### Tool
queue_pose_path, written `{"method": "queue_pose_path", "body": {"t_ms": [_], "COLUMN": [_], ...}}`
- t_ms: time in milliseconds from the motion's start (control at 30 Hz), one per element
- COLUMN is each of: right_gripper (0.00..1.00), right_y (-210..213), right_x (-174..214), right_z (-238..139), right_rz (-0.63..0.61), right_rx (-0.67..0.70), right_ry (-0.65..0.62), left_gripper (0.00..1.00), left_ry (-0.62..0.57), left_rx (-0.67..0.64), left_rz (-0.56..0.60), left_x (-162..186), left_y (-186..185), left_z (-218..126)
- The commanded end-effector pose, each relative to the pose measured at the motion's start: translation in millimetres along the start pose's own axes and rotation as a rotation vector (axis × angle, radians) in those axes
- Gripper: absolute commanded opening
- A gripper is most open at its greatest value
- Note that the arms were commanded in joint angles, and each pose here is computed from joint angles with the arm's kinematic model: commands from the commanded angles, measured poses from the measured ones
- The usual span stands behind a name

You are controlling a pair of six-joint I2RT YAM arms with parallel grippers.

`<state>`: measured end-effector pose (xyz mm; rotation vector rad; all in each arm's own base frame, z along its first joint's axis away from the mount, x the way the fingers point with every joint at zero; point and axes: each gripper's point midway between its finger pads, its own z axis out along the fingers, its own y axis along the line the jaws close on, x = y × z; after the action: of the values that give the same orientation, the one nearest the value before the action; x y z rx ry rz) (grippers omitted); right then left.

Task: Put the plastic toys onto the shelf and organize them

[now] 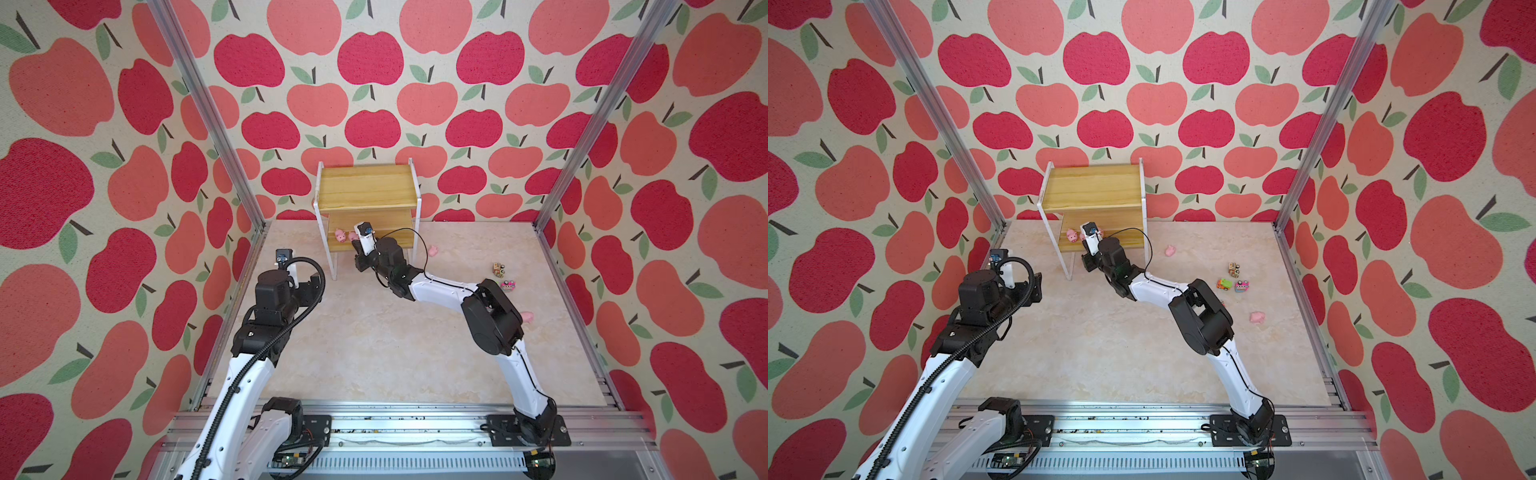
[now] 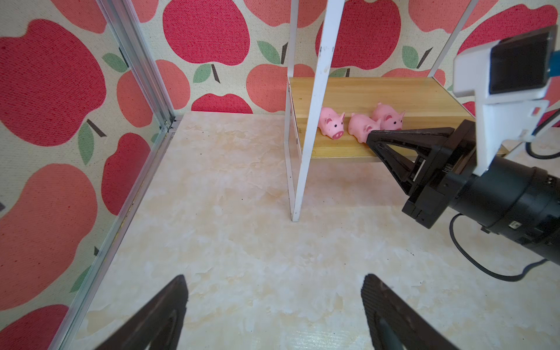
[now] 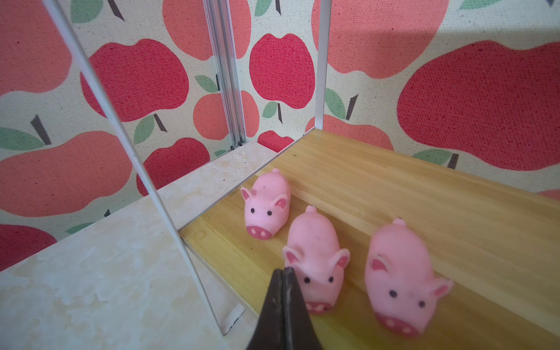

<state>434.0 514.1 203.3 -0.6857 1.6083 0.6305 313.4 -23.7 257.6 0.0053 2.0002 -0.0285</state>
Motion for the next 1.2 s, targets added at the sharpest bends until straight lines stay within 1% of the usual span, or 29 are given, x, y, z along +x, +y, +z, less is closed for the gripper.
{"method": "queue_pose_path", "body": {"t_ms": [0, 400, 567, 667, 800, 900, 967, 1067, 1100, 1167], "right_gripper": [0.0, 0.0, 0.0, 0.0, 0.0, 0.0, 0.01, 0.09, 0.15, 0.3], "right_y": [0.7, 8.4, 13.7, 16.5, 26.4, 33.6, 30.7, 12.0, 3.4, -17.4], "right_x": [-0.9, -5.0, -11.4, -11.0, -0.7, 17.5, 34.3, 59.8, 67.5, 77.0], "right_z": [8.3, 22.5, 9.9, -13.9, -64.6, -108.1, -136.5, -176.9, -190.0, -212.0], "right_rz": [-0.011, -0.007, -0.016, -0.023, -0.029, -0.008, 0.031, 0.091, 0.095, 0.106], "right_rx": [-0.01, -0.046, -0.054, -0.045, -0.039, -0.032, -0.016, 0.066, 0.103, 0.189], "right_ry": [-0.004, -0.017, -0.031, -0.026, 0.002, 0.064, 0.122, 0.221, 0.254, 0.292], "left_gripper": [0.92, 0.92, 0.92, 0.91, 0.92, 0.92, 0.91, 0.92, 0.92, 0.92], "left_ry": [-0.019, -0.015, -0.014, -0.009, -0.01, -0.006, 0.001, 0.02, 0.023, 0.038], "left_rx": [0.017, 0.017, 0.015, 0.013, 0.013, 0.023, 0.038, 0.07, 0.09, 0.132], "left_rz": [-0.01, -0.013, -0.011, -0.011, -0.011, -0.004, 0.013, 0.046, 0.062, 0.1], "left_x": [-11.9, -11.3, -10.6, -9.7, -9.4, -8.1, -6.1, 0.1, 1.4, 8.1], "left_y": [-3.5, -2.6, -2.4, -2.0, -2.2, -6.4, -13.1, -27.8, -35.7, -53.1], "left_z": [-4.3, -2.9, -2.6, -1.6, -1.6, -1.0, -0.1, 1.9, 2.0, 3.3]}}
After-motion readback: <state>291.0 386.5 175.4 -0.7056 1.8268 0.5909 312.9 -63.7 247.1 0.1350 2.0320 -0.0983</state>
